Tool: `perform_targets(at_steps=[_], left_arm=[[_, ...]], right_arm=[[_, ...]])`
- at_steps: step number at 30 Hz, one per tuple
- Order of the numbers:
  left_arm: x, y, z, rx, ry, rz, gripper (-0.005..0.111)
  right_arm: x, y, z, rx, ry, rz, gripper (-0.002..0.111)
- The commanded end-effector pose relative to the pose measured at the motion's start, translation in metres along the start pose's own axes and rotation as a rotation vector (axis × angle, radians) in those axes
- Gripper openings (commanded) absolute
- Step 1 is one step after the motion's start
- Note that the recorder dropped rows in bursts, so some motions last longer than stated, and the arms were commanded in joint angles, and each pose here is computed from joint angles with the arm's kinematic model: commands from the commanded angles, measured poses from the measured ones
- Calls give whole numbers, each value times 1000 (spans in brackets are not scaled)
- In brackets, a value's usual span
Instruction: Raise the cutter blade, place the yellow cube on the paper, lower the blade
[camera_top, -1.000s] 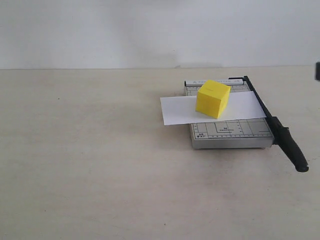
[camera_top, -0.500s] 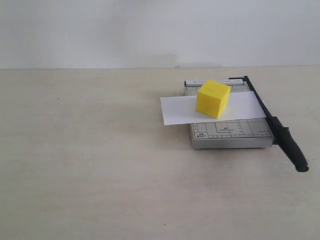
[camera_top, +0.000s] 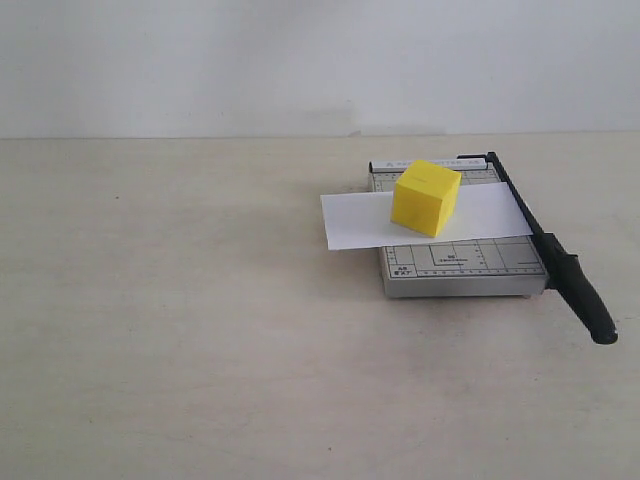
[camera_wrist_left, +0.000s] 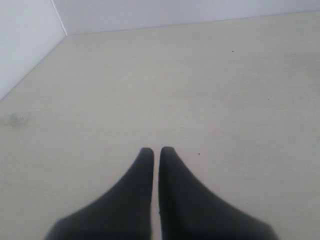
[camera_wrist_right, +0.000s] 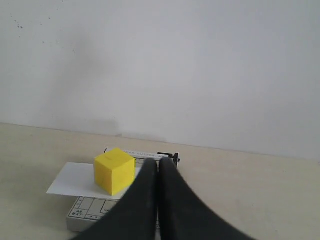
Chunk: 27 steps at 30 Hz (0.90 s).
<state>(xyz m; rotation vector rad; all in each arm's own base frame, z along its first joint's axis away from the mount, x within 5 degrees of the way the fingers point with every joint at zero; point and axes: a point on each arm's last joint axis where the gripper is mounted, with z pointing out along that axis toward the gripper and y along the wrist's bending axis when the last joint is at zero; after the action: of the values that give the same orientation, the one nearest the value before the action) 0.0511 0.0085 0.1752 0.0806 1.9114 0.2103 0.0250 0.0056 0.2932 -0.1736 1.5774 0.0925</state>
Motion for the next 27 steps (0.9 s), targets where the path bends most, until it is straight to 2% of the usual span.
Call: perform_targets(at_steps=[1, 5, 9, 16, 22, 27], left_arm=[[-1, 0, 0, -3, -13, -9, 4], [-1, 0, 0, -3, -13, -9, 4], [-1, 0, 0, -3, -13, -9, 4], [-1, 0, 0, -3, -13, -9, 4], [-1, 0, 0, -3, -13, -9, 4], [-1, 0, 0, -3, -13, -9, 4]], right_arm=[[1, 0, -1, -1, -2, 11, 0], [2, 0, -1, -2, 7, 11, 0], [14, 1, -2, -9, 135, 9, 0], [30, 2, 8, -12, 113, 24, 0], [56, 1, 26, 16, -80, 20, 0], [87, 2, 32, 15, -16, 46, 0]])
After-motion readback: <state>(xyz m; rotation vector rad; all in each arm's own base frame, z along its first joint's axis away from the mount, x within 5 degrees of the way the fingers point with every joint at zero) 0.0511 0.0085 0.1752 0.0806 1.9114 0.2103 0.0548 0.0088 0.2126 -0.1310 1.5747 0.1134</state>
